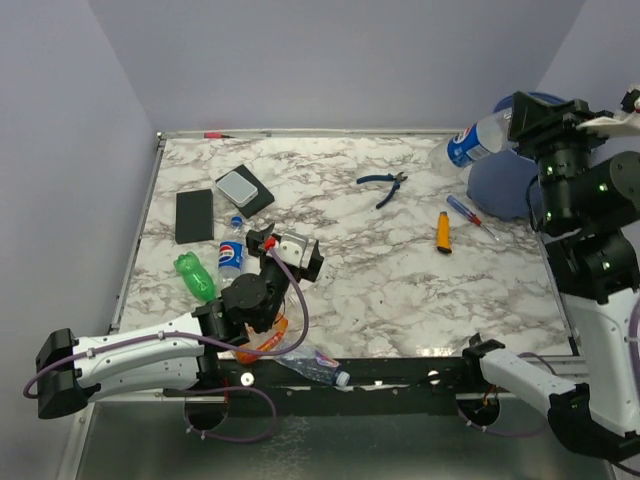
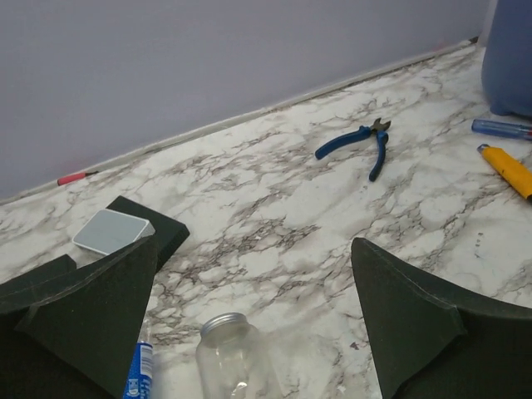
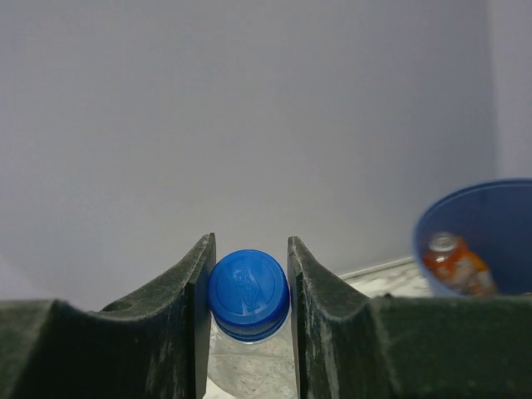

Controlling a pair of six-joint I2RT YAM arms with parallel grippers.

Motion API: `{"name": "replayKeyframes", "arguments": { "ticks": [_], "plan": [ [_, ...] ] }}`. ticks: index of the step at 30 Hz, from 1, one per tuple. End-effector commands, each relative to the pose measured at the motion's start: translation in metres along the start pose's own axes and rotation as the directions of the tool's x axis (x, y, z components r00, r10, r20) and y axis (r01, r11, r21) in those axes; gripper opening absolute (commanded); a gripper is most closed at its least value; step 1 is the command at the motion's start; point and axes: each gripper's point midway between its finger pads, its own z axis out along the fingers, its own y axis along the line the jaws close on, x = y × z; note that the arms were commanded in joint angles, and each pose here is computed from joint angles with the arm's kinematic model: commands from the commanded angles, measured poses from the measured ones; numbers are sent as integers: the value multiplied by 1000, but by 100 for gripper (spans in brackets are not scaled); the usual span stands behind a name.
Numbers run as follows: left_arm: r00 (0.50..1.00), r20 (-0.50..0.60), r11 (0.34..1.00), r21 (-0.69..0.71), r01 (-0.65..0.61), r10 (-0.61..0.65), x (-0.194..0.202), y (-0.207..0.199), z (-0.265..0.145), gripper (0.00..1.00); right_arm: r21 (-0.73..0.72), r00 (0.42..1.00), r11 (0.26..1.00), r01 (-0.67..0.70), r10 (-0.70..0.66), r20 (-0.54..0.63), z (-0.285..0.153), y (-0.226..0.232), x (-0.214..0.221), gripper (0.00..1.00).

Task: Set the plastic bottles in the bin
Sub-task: Place the plastic bottle in the trash bin.

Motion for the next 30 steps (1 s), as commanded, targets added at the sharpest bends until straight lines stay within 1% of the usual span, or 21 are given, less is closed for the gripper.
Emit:
{"name": "replayKeyframes", "arguments": {
  "ticks": [1,2,4,6,9,14,15,16,18,19,21,23,25,30],
  "plan": [
    [1000,22,998,-62,22,-21,-25,19,-3,99,366,970,906,212,-241,35,38,-60,-9,1],
    [1000,-18,998,-57,-26,25,-1,17,-5,99,401,962,889,220,-266,61,47,-64,-11,1],
    [999,-28,998,-54,-32,31,4,16,-5,99,480,933,841,250,-342,112,60,-72,-23,1],
    [999,-35,999,-44,-30,28,6,13,-5,99,571,901,776,267,-411,138,71,-87,-31,1],
    [999,-52,999,-33,-18,17,8,8,-4,99,676,867,691,256,-474,156,86,-124,-38,1],
    [998,-65,1000,-11,-9,9,9,2,-2,99,750,852,639,170,-478,214,93,-189,-48,0],
    [998,-64,1000,-8,-7,7,8,2,-3,99,768,854,621,157,-476,211,94,-204,-47,0],
    [998,-63,1000,-7,-4,4,8,2,-3,99,769,860,622,151,-466,208,97,-216,-45,0],
    [998,-61,1000,0,-1,1,7,1,-3,99,779,880,606,160,-445,166,103,-242,-33,0],
    [998,-60,1000,5,2,-2,6,0,-3,99,783,888,593,186,-443,124,105,-252,-24,0],
    [998,-63,1000,14,0,1,7,-2,-3,99,777,901,570,267,-434,9,112,-271,3,0],
    [998,-69,1000,18,-10,11,8,-3,-2,99,762,910,553,338,-398,-115,113,-287,38,0],
    [997,-76,1000,18,-19,21,9,-4,-2,99,745,916,556,368,-353,-188,113,-298,68,0],
    [996,-84,999,23,-30,32,11,-5,-1,99,711,919,582,394,-256,-300,106,-313,126,0]
  ]
}}
